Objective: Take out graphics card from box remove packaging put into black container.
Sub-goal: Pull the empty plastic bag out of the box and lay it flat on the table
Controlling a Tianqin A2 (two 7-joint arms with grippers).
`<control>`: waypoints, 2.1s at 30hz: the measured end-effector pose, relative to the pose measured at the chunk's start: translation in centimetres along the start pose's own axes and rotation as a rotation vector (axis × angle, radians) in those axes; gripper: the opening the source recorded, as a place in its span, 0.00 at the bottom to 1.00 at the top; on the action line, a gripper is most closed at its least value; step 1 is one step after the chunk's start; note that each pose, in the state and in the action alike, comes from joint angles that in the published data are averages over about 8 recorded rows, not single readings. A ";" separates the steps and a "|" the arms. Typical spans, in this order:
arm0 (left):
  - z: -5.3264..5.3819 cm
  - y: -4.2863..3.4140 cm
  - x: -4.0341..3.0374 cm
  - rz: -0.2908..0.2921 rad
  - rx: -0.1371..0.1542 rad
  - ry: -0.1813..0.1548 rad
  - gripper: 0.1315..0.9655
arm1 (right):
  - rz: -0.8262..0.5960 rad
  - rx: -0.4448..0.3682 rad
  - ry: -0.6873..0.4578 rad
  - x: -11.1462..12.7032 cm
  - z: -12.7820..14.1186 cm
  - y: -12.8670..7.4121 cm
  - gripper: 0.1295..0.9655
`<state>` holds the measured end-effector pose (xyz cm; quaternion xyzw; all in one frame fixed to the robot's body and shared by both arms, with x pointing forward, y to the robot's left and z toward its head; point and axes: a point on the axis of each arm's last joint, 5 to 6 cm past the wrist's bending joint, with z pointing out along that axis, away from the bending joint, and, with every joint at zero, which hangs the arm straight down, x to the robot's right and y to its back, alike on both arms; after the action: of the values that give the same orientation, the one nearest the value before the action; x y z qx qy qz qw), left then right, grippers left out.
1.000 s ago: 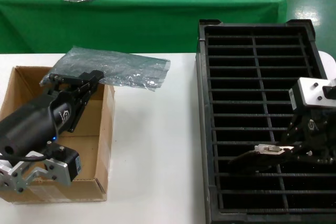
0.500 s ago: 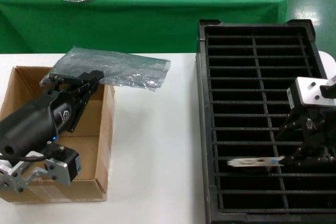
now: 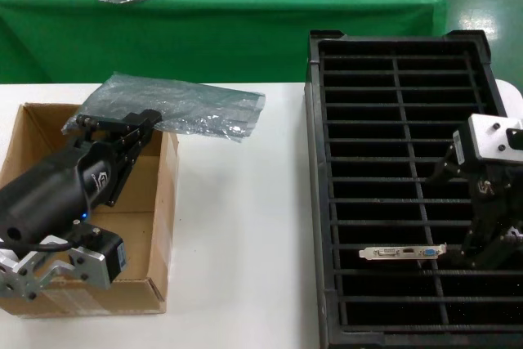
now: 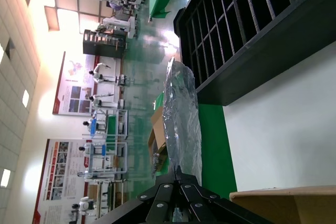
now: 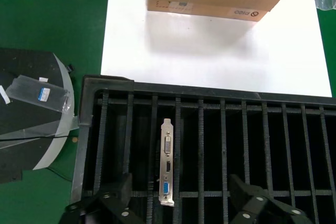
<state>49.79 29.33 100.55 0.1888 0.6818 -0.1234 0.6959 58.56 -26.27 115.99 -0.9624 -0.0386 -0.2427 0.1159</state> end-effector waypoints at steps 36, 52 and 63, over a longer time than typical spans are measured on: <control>6.8 -6.70 1.33 -1.245 -0.126 0.288 0.01 | 0.000 0.000 0.001 0.0 0.0 0.0 1.00; 9.6 -5.48 4.72 -1.682 -0.473 0.233 0.01 | 0.000 0.000 0.001 0.0 0.0 0.0 1.00; 9.9 -5.18 4.08 -1.610 -0.409 0.237 0.01 | 0.000 0.000 0.001 0.0 0.0 0.0 1.00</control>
<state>56.67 20.76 95.98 -0.4739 0.6858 -0.4357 0.3394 58.56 -26.27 115.99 -0.9623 -0.0386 -0.2430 0.1160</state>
